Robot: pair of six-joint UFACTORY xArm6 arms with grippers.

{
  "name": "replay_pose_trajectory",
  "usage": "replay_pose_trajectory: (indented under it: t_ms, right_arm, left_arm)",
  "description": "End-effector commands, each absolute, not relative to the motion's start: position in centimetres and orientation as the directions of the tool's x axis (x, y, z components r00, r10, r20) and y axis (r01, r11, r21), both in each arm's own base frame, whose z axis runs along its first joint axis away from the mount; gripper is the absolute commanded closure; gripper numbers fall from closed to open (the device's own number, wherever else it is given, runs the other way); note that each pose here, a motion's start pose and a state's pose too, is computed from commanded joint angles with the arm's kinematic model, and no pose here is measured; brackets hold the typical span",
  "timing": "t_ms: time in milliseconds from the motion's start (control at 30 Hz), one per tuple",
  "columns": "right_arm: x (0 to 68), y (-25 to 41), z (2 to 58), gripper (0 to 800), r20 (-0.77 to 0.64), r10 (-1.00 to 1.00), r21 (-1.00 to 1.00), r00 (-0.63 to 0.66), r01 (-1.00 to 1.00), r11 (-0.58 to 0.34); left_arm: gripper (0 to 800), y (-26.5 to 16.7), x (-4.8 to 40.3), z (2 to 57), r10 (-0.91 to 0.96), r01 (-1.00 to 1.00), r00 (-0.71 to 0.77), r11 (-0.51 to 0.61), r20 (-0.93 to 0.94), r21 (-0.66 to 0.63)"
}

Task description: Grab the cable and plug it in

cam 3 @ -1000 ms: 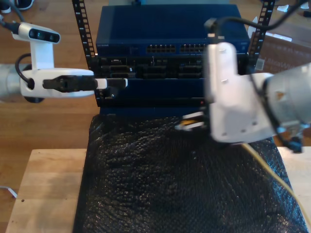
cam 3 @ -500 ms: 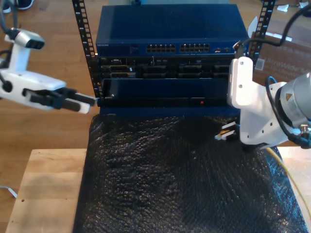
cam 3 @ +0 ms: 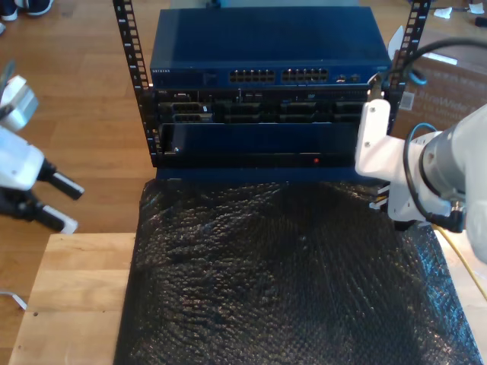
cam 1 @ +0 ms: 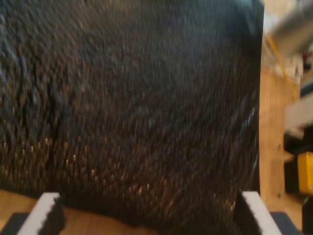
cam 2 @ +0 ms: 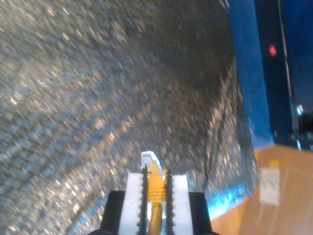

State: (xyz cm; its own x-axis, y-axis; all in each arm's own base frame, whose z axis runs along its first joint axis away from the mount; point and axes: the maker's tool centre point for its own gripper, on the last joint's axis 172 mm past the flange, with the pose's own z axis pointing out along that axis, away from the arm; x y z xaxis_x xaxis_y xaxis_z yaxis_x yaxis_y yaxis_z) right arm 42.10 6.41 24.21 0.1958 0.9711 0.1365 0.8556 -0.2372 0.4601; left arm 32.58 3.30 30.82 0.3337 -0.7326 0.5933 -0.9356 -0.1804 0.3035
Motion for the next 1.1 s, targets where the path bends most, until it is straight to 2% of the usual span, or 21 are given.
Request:
replay_pose_trajectory:
  t_ms: [133,233,433,633,900,1100]
  right_arm:
    - [42.2,5.4,23.6,799,0.069,0.975,0.489,0.212,0.845,-0.219]
    - [42.2,5.0,23.2,800,0.037,0.975,0.497,0.218,0.842,-0.207]
    - [42.0,5.1,22.0,799,0.025,0.977,0.489,0.210,0.850,-0.195]
    - [41.9,5.1,21.4,800,0.020,0.978,0.479,0.210,0.856,-0.194]
    - [41.8,5.1,21.2,800,0.018,0.978,0.474,0.209,0.859,-0.192]
    - [41.6,5.1,20.9,800,0.018,0.977,0.468,0.210,0.862,-0.194]
  left_arm:
    - [0,4.8,30.3,29.4,-0.764,-0.967,0.220,-0.088,0.606,0.240]
    - [0,7.4,28.7,28.8,-0.796,-0.976,0.172,-0.060,0.580,0.207]
    - [0,11.8,23.9,27.0,-0.830,-0.987,0.045,0.048,0.555,0.152]
    - [0,13.7,19.1,24.8,-0.805,-0.991,-0.004,0.083,0.593,0.105]
    - [0,14.0,11.8,21.2,-0.808,-0.981,-0.054,0.154,0.587,0.121]
    - [0,12.7,5.0,16.7,-0.793,-0.958,-0.056,0.213,0.607,0.191]
